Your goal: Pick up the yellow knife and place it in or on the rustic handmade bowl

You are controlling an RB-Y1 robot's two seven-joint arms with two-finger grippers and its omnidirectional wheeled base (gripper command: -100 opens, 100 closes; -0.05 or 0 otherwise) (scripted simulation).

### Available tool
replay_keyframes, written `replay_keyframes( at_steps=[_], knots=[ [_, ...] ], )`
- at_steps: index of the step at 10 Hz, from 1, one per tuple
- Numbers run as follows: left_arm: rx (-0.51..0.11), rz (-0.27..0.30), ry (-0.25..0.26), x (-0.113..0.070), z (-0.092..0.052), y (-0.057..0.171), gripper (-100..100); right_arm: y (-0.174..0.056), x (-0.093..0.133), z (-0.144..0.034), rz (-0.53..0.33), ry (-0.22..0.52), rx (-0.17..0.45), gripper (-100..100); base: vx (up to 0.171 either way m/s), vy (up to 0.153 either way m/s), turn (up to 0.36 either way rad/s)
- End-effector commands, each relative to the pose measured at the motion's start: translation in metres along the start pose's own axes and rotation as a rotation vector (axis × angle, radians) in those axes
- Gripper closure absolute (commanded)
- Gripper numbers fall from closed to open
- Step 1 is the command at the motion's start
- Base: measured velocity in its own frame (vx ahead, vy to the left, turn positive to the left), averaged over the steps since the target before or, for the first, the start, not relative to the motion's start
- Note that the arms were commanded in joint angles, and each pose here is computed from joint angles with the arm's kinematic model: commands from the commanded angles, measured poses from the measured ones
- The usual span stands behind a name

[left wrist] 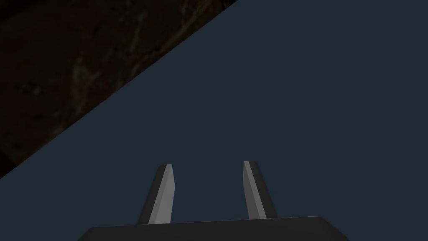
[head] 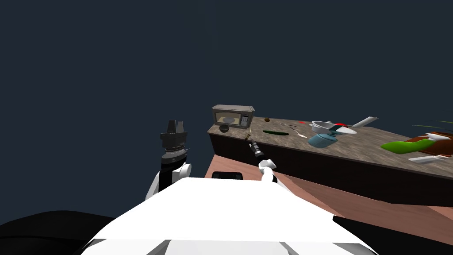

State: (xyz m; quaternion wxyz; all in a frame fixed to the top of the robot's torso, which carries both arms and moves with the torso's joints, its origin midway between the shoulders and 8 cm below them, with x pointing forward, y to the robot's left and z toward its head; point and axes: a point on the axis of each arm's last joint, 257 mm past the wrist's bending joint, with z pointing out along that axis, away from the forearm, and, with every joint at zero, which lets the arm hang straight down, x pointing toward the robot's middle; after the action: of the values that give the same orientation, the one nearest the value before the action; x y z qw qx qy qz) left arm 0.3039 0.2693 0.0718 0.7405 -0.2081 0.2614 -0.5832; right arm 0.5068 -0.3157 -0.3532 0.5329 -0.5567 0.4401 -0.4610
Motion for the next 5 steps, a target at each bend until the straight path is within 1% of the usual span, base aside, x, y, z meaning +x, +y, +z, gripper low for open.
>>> replay_keyframes(
  at_steps=[1, 2, 3, 5],
  knots=[
    [0.000, 0.000, 0.000, 0.000, 0.000, 0.000, 0, 0.001, -0.008, 0.003, 0.020, -0.001, 0.009, -100, 0.087, 0.013, -0.011],
    [0.000, 0.000, 0.000, 0.000, 0.000, 0.000, 0, 0.002, -0.023, 0.007, 0.050, -0.006, 0.017, -100, 0.050, -0.002, -0.010],
    [0.000, 0.000, 0.000, 0.000, 0.000, 0.000, 0, 0.002, -0.023, 0.007, 0.050, -0.006, 0.017, -100, 0.027, 0.001, -0.002],
    [0.000, 0.000, 0.000, 0.000, 0.000, 0.000, 0, 0.001, -0.023, 0.007, 0.051, -0.005, 0.016, -100, 0.000, 0.000, 0.000]
  ],
)
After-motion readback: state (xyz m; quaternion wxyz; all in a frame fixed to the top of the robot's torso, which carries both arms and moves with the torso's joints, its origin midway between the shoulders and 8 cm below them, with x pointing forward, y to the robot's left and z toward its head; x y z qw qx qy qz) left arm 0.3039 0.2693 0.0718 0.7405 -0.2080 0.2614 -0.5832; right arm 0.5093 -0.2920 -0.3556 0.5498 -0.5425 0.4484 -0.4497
